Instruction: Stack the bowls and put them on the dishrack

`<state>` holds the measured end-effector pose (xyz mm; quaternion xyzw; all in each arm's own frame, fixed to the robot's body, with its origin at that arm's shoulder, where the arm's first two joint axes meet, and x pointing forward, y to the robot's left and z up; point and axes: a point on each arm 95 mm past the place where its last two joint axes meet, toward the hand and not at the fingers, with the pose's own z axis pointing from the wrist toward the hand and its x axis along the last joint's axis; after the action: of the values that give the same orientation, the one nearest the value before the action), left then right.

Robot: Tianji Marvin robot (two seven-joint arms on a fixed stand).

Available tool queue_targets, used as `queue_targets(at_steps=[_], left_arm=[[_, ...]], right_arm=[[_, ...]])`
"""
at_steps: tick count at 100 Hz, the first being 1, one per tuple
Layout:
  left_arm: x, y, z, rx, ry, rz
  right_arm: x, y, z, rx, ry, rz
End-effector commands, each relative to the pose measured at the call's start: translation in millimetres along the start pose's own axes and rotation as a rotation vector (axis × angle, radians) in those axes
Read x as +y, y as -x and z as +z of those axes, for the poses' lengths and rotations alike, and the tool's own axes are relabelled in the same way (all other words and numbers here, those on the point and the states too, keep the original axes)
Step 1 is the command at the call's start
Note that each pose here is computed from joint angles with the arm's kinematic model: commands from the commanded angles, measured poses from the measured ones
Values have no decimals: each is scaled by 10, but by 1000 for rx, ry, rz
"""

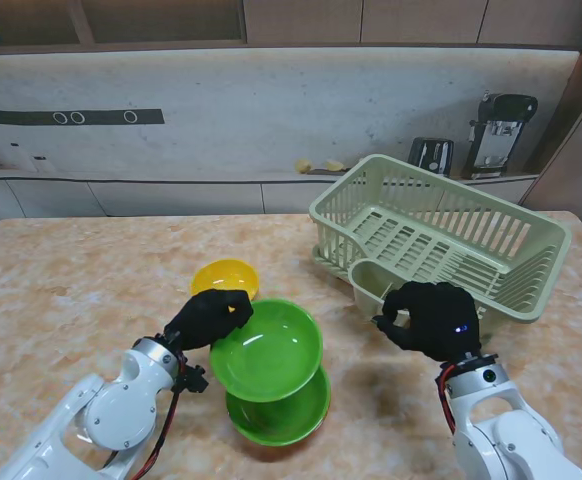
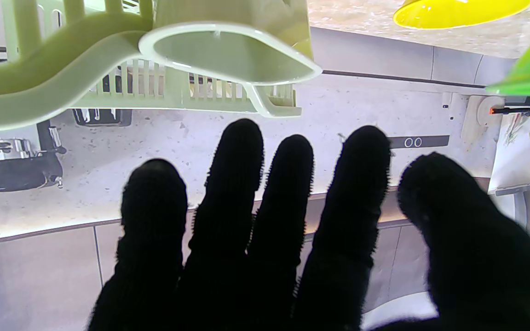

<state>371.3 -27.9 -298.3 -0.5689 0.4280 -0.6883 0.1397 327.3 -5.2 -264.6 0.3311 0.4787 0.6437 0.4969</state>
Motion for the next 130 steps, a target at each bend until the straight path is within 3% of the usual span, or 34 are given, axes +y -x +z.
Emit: queue_targets(at_steps=[1,49,91,130], left_arm=[[108,7,2,11,43,-2],[374,58,84,52,159,18],[444,131,77,72,224,63],[393,112,16,116,267,109]], right_arm=[[-18,-33,-31,2,-15,8],[-17,-33,-32,3,-13,8],[-21,-34,-32,5,-13,9],[-21,-34,-31,5,-12,11]])
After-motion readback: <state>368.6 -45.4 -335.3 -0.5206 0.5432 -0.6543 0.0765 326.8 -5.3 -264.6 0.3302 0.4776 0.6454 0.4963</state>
